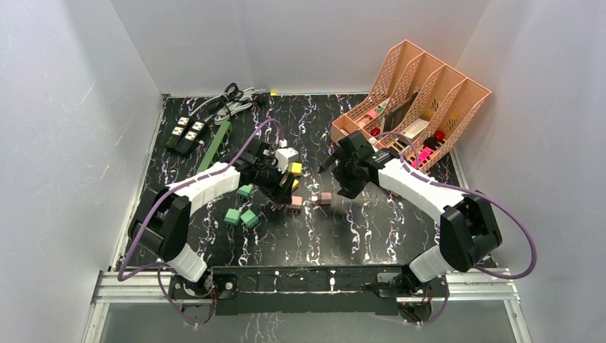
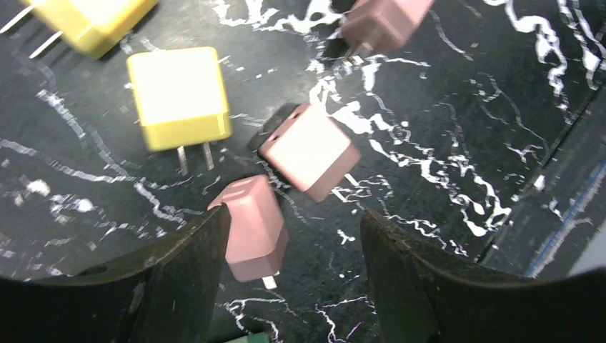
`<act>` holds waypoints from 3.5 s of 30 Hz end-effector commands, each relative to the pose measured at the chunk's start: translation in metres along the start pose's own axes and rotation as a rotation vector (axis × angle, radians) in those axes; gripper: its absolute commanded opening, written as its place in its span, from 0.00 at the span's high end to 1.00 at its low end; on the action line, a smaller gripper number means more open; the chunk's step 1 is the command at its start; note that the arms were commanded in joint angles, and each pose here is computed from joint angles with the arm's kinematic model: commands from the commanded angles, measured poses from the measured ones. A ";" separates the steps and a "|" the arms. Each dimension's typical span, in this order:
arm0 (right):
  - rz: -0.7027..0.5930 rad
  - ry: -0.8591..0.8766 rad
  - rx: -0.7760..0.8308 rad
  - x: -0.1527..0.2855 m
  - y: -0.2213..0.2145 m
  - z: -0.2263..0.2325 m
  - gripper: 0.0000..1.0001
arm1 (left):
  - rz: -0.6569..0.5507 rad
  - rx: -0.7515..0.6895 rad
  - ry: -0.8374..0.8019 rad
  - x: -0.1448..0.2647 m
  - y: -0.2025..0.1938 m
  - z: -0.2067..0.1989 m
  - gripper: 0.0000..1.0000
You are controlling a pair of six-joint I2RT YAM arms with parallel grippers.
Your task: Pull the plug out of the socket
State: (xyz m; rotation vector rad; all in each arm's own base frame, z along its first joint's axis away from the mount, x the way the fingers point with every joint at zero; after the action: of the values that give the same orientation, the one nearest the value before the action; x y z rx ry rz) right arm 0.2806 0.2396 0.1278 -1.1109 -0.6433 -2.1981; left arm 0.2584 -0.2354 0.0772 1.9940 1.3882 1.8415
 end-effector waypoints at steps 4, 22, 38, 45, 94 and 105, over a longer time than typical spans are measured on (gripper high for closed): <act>0.256 -0.103 -0.431 0.010 -0.042 0.007 0.10 | 0.031 -0.032 0.195 0.022 -0.018 0.020 0.24; 0.200 -0.351 -0.494 -0.043 -0.037 -0.036 0.62 | 0.073 -0.014 0.254 0.017 -0.029 0.033 0.17; 0.319 -0.026 0.461 -0.069 -0.027 -0.003 0.93 | 0.036 0.443 0.285 0.001 -0.043 0.020 0.19; 0.217 0.301 0.758 -0.004 -0.017 0.065 0.35 | 0.025 0.543 0.310 -0.002 -0.044 0.016 0.19; 0.277 -0.368 -0.217 -0.086 0.015 -0.006 1.00 | 0.024 0.095 0.143 0.000 0.063 0.062 0.17; 0.538 0.417 0.650 -0.035 -0.032 0.007 0.99 | 0.073 -0.166 0.244 -0.029 0.059 0.102 0.22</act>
State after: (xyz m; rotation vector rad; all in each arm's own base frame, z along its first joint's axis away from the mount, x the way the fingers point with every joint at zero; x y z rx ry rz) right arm 0.2733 0.2572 0.0549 -0.9881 -0.5187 -1.6663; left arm 0.3694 -0.2374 0.0561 1.9378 1.3811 2.1762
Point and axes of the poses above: each gripper's point midway between its finger pads, its own x axis back along the fingers, its own z axis along the line the jaws close on, y = z × x, the point moved 1 cm from there along x, back along the fingers, and after that the axes turned 7 degrees about -x, right-handed, at the moved point
